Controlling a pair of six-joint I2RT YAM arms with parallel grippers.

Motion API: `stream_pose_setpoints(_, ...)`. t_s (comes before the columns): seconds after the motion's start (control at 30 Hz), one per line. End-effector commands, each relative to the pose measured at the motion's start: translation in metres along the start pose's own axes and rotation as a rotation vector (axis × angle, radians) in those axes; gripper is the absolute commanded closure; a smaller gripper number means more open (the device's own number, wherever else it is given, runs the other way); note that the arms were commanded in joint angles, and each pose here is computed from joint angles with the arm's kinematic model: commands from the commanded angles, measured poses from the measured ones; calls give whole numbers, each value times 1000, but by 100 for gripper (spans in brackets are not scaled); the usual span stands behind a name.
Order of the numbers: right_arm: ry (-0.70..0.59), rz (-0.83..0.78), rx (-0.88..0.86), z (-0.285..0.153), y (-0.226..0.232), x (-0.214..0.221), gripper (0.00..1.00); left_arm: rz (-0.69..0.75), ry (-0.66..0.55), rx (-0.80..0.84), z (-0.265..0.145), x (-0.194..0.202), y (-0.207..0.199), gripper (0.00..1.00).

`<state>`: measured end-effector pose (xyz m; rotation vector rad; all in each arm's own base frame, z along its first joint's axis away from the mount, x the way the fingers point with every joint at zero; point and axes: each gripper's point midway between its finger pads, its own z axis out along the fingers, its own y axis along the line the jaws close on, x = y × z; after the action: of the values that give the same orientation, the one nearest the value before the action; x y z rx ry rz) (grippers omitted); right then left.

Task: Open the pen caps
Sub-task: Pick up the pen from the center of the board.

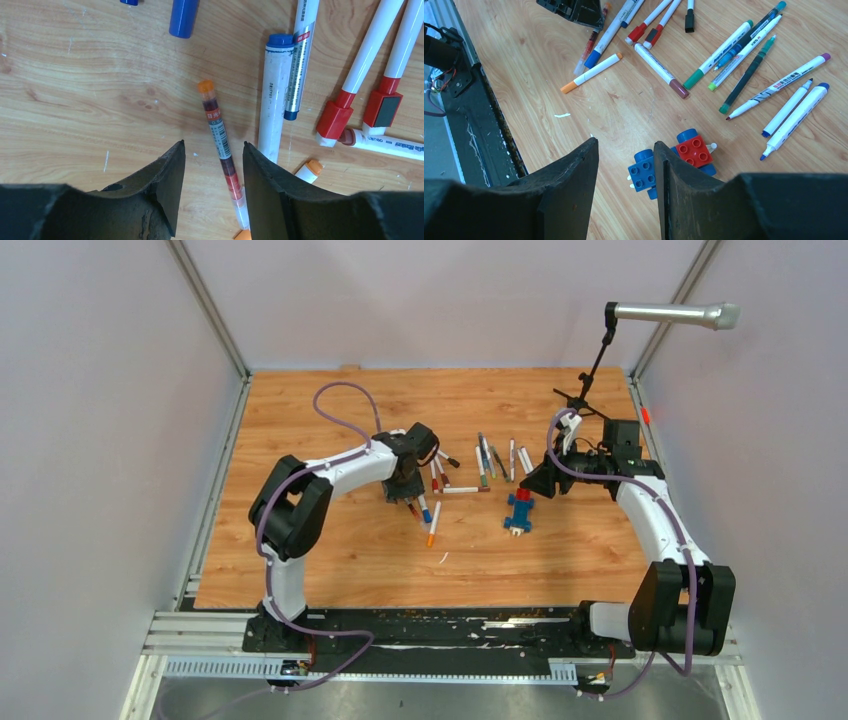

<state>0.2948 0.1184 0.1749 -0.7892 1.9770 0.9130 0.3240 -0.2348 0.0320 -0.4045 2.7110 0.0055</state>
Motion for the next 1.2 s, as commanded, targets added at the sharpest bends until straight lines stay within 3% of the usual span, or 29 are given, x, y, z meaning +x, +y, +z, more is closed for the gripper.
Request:
stream_pose_setpoints(0.0,-40,-66,-20,-2,4,-9,55,9,-3,15,1,-4,-9,47)
stream_pose_setpoints(0.13,-40,-66,-21,-2,4,-9,54,14,4,12,2,-1,-8,48)
stream_pose_setpoints(0.23,-40,-65,-22,-2,4,-9,55,21,10,14,4,1,-8,57)
stream_pose_setpoints(0.8,-46,-70,-25,-3,7,-11,55,55,21,-31,13,10,4,67)
stream_pose_setpoints(1.0,-47,-70,-25,-3,7,-11,55,68,-5,-54,12,7,13,82)
stream_pose_setpoints(1.03,-48,-71,-26,-3,7,-11,55,67,-14,-59,10,5,14,96)
stream_pose_setpoints(1.07,-48,-72,-27,-3,7,-11,55,65,-22,-65,9,4,17,100)
stream_pose_setpoints(1.17,-49,-70,-29,-3,8,-11,55,60,-49,-62,3,0,21,100)
